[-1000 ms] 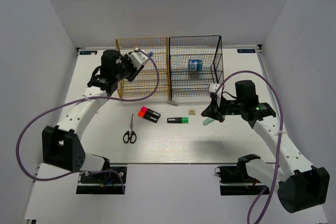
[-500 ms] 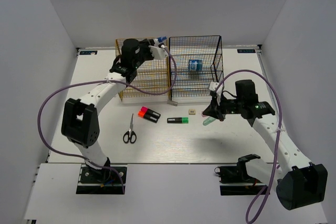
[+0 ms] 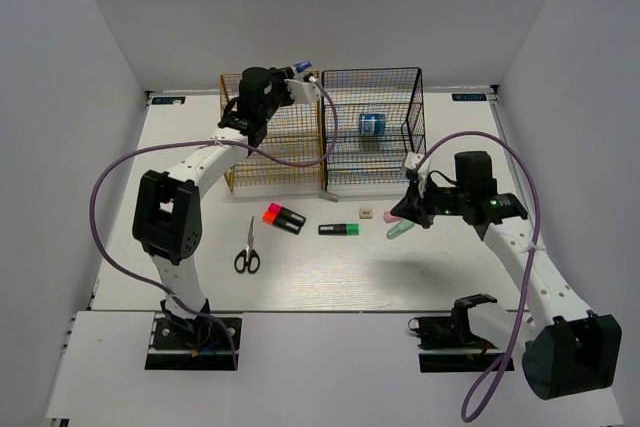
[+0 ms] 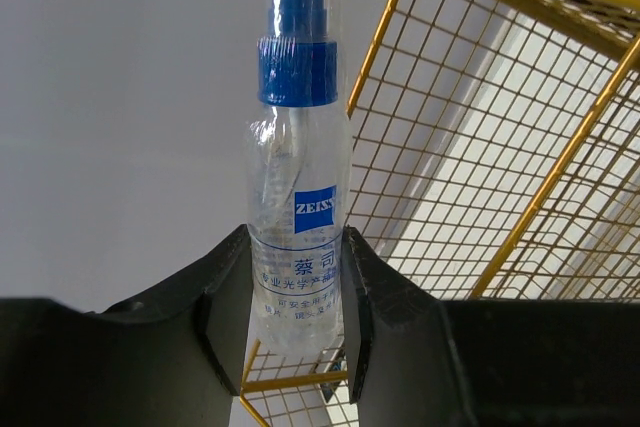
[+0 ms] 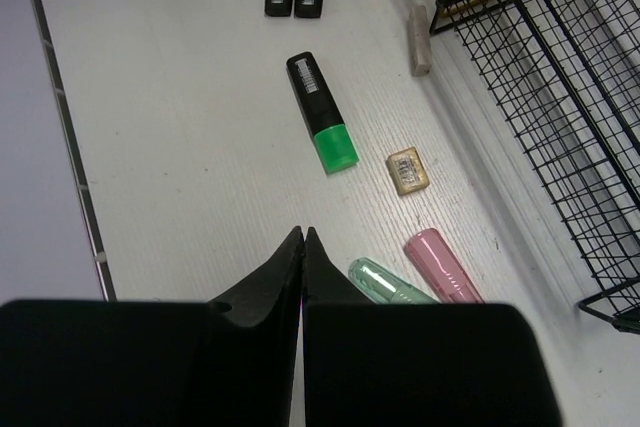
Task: Sort the stationery into containers
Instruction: Place the stationery in the storage box, then pick up the scissors from the center of the board, then place the scissors in the storage box.
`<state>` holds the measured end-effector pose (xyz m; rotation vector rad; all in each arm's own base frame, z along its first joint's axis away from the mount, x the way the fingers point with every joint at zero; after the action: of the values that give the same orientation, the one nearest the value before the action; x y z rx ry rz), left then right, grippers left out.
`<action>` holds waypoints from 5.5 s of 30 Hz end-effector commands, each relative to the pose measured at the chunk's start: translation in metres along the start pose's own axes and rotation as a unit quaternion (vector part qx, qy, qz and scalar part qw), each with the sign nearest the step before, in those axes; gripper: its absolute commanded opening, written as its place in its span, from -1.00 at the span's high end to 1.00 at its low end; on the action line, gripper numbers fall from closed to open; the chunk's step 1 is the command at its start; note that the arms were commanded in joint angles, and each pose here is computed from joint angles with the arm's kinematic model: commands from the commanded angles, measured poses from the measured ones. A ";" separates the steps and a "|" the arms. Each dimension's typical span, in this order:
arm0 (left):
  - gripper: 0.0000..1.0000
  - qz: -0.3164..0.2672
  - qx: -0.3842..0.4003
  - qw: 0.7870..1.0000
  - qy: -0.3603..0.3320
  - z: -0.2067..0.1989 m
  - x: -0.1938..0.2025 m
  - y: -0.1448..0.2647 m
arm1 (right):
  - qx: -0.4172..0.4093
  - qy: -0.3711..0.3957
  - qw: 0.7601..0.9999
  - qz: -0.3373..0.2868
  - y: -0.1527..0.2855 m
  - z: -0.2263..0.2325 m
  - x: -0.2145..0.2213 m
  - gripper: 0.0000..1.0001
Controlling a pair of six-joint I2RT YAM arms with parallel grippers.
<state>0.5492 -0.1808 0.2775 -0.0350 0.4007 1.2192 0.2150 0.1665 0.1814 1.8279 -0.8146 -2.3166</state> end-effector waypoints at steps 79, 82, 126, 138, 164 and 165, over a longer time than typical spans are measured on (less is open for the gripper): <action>0.27 0.501 0.124 0.604 0.607 -0.333 0.071 0.345 | -0.070 -0.181 0.980 -0.044 0.021 -0.010 -0.016 0.72; 0.40 0.512 0.123 0.599 0.603 -0.340 0.075 0.348 | -0.069 -0.185 0.979 -0.049 0.023 -0.011 -0.017 0.72; 1.00 0.082 -0.179 0.971 0.138 0.027 -0.017 0.098 | -0.081 -0.212 0.971 -0.069 0.031 -0.017 -0.018 0.43; 1.00 0.116 -0.201 0.961 0.148 0.019 0.020 0.074 | -0.081 -0.220 0.970 -0.071 0.033 -0.021 -0.016 0.43; 0.77 0.157 -0.176 0.949 0.207 -0.032 0.065 0.089 | -0.083 -0.230 0.967 -0.075 0.034 -0.024 -0.015 0.37; 0.66 0.160 -0.180 0.948 0.207 -0.031 0.067 0.089 | -0.082 -0.232 0.966 -0.075 0.035 -0.025 -0.015 0.37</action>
<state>0.4785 -0.1028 0.2207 -0.4653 0.5648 1.6070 0.2292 0.1334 0.1932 1.2994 -0.5583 -2.8633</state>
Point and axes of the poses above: each gripper's point midway between its finger pads, its own y axis back along the fingers, its own z axis along the line the jaws close on, x = y × z, the point moved 1 cm from there along y, back along the fingers, and after that the axes turned 6 degrees about -y, right-handed, at the moved point
